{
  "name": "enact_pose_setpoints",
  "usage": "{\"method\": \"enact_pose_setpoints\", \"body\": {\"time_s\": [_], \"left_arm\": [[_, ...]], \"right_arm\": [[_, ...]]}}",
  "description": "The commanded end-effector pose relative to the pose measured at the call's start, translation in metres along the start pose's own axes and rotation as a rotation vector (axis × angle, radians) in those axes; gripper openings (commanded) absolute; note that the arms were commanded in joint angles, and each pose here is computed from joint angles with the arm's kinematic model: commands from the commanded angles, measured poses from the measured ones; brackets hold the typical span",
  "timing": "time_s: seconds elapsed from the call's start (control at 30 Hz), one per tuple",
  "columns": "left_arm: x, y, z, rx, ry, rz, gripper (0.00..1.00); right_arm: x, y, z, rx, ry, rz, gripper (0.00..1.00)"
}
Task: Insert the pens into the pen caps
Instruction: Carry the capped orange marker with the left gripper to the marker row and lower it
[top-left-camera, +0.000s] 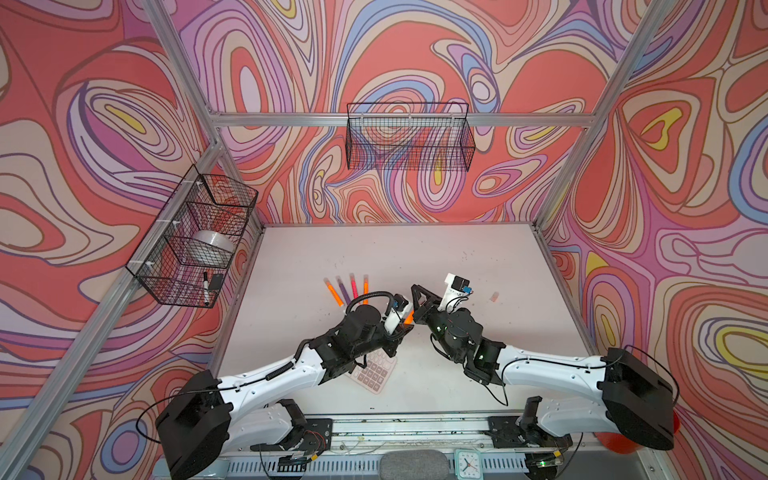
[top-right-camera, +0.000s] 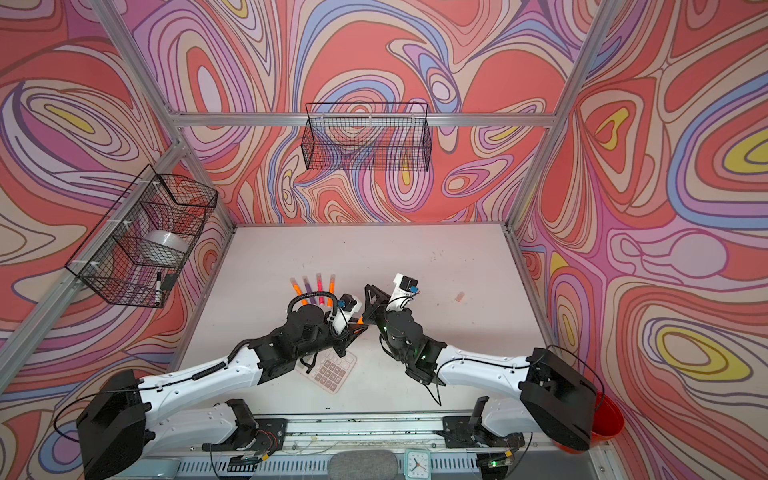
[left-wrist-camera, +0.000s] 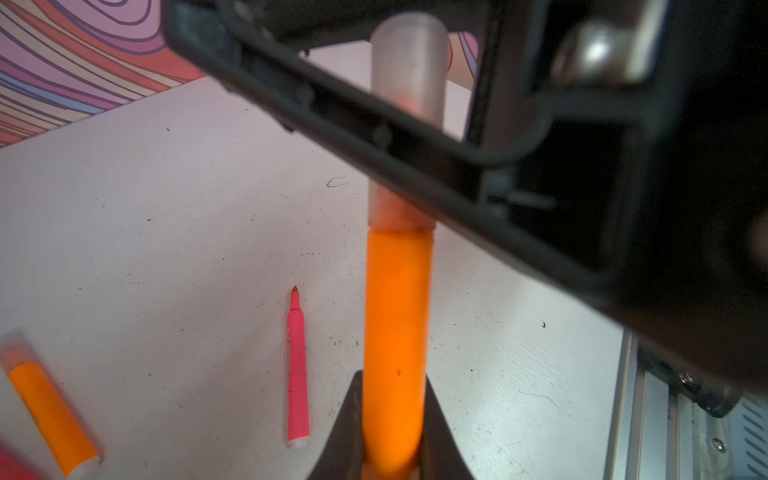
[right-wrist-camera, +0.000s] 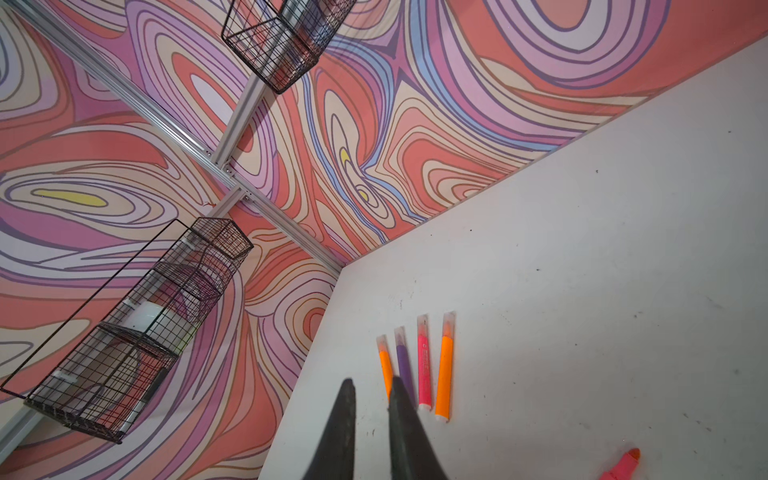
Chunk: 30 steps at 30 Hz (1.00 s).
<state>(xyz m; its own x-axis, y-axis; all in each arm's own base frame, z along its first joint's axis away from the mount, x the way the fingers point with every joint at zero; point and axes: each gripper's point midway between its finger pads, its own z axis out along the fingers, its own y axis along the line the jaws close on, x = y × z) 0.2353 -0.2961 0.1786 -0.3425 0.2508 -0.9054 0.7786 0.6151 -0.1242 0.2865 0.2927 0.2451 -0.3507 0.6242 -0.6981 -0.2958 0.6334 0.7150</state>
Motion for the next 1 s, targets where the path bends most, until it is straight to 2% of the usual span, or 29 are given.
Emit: {"method": "enact_pose_setpoints", "body": {"time_s": [0.0, 0.2, 0.47, 0.57, 0.7, 0.77, 0.9, 0.97], "left_arm": [[-0.175, 0.048, -0.072, -0.223, -0.617, -0.094, 0.0], [-0.171, 0.049, -0.081, -0.232, -0.647, -0.094, 0.0], [-0.163, 0.047, -0.078, -0.214, -0.63, -0.088, 0.0], [-0.147, 0.041, -0.066, -0.174, -0.579, -0.076, 0.0], [-0.104, 0.03, -0.041, -0.095, -0.426, -0.07, 0.0], [-0.079, 0.027, -0.03, -0.07, -0.353, -0.073, 0.0], [-0.032, 0.029, -0.01, -0.066, -0.215, -0.103, 0.0], [0.004, 0.036, -0.001, -0.095, -0.12, -0.115, 0.0]], "right_arm": [[0.116, -0.009, -0.032, -0.052, 0.435, -0.157, 0.0], [0.138, -0.019, -0.041, -0.051, 0.512, -0.172, 0.0], [0.125, -0.037, -0.054, 0.007, 0.483, -0.185, 0.0], [0.116, -0.037, -0.051, 0.042, 0.458, -0.194, 0.0], [0.1, -0.031, -0.043, 0.078, 0.402, -0.209, 0.0], [0.091, -0.033, -0.04, 0.103, 0.366, -0.212, 0.07], [0.077, -0.043, -0.035, 0.145, 0.322, -0.185, 0.28], [0.069, -0.047, -0.034, 0.157, 0.302, -0.164, 0.4]]}}
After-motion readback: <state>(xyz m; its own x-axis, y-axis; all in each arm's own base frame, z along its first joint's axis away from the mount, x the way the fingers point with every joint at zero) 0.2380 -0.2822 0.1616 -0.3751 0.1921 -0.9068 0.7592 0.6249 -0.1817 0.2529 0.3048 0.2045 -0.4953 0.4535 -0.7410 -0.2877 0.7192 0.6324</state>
